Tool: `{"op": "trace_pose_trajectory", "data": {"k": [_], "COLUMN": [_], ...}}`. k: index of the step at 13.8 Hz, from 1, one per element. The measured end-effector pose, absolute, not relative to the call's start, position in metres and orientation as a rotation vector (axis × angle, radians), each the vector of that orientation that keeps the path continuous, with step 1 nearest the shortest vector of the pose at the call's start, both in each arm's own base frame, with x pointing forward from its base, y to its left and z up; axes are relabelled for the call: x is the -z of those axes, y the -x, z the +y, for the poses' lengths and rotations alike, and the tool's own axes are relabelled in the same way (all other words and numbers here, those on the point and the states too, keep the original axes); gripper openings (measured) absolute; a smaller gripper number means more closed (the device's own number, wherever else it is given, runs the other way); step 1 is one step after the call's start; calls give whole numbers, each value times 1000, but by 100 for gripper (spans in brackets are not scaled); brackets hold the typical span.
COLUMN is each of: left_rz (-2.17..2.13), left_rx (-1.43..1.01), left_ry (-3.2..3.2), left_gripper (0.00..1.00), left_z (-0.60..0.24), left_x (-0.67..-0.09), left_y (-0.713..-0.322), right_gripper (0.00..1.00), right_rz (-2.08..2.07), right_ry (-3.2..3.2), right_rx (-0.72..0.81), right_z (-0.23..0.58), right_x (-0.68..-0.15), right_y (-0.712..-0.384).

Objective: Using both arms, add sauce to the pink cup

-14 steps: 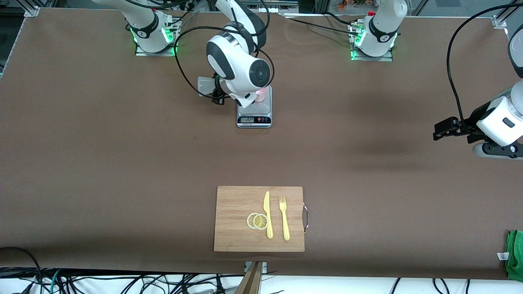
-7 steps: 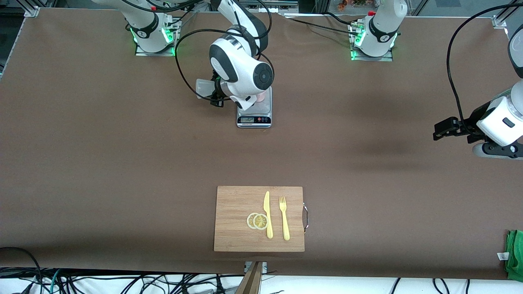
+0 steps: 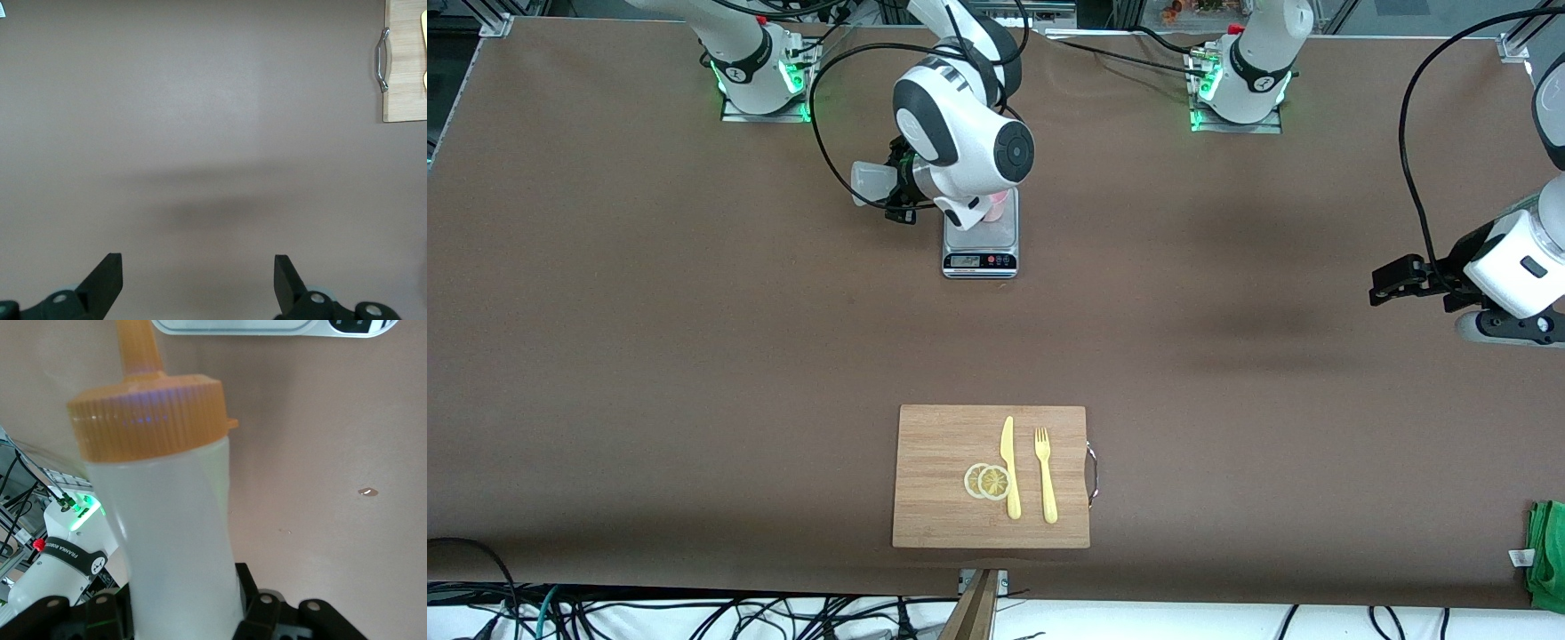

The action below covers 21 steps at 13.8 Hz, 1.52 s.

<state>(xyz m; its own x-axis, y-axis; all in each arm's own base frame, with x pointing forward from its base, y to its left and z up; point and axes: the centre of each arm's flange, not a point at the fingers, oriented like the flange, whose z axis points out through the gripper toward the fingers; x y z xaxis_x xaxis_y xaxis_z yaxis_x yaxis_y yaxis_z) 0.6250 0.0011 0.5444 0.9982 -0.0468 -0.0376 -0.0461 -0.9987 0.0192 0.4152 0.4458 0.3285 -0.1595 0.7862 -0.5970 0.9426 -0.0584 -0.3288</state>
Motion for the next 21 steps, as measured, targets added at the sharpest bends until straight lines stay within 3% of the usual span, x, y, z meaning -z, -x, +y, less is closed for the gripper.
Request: {"op": "trace_pose_trajectory", "data": {"k": [21], "left_rz": [-73], "left_rx": [59], "left_ry": [-3122], "left_gripper": [100], "left_z": [1], "left_x": [-544], "left_y": [-625], "right_gripper": [53], "right_rz": [1928], "right_ry": [-1826], "right_rx": [1019], "right_z": [462], "right_x": [-327], "right_y": [-412]}}
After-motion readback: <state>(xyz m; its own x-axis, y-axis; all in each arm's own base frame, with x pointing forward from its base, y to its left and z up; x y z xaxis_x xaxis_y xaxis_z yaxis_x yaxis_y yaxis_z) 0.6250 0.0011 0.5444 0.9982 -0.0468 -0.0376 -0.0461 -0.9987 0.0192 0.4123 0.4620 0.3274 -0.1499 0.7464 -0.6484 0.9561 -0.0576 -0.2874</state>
